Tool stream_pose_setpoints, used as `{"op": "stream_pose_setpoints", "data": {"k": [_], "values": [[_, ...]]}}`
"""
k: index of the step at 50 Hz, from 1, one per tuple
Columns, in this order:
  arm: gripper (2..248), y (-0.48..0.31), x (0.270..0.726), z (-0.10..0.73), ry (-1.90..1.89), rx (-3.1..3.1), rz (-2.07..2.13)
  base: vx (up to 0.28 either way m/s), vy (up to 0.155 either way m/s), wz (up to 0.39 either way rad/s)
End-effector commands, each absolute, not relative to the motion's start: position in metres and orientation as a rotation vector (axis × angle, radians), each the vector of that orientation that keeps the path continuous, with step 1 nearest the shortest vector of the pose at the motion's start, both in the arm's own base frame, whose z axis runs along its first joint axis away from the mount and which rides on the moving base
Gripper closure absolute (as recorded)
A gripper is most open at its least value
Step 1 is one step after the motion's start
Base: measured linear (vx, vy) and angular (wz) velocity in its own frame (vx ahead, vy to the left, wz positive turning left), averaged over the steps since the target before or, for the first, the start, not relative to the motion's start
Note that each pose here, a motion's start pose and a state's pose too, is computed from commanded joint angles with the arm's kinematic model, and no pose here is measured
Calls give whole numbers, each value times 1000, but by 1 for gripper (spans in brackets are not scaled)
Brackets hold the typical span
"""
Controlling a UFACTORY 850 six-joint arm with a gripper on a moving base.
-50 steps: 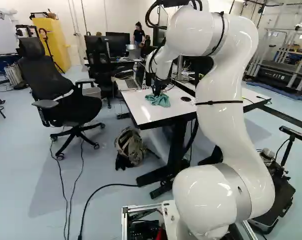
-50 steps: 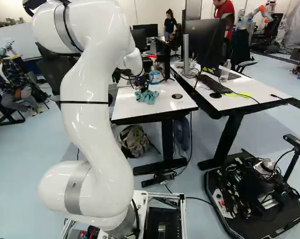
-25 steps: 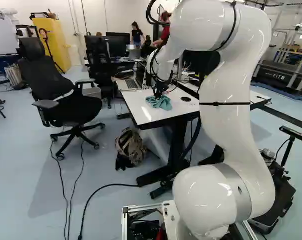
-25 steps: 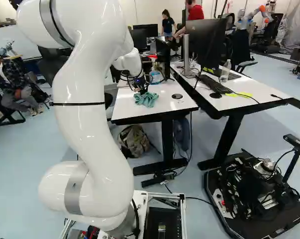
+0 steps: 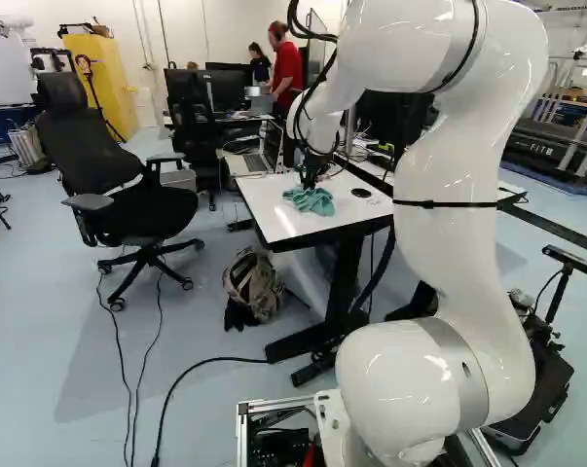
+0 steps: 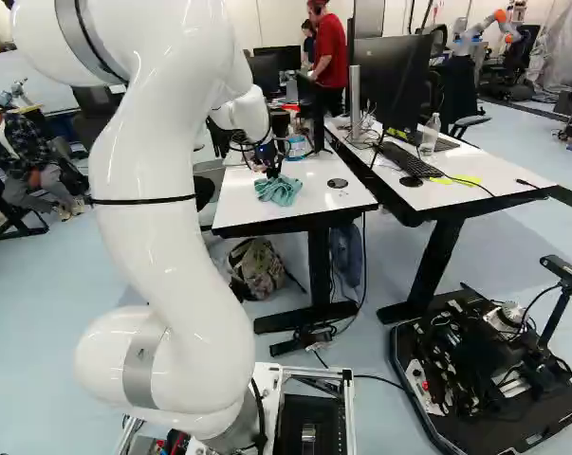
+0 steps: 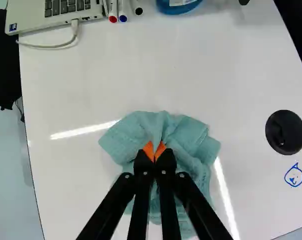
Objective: Clean the table with the green towel
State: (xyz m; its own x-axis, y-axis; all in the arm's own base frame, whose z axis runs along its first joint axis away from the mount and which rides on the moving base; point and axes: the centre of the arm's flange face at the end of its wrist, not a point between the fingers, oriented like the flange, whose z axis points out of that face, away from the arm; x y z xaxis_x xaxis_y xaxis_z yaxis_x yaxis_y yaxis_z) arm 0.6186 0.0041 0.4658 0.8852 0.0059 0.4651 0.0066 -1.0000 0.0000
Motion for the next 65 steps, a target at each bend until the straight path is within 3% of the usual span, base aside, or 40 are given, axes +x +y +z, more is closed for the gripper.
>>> {"op": "stream_pose_setpoints", "data": {"k": [65], "values": [[228, -74, 591, 551, 188, -3022, -972, 0, 0, 0]]}}
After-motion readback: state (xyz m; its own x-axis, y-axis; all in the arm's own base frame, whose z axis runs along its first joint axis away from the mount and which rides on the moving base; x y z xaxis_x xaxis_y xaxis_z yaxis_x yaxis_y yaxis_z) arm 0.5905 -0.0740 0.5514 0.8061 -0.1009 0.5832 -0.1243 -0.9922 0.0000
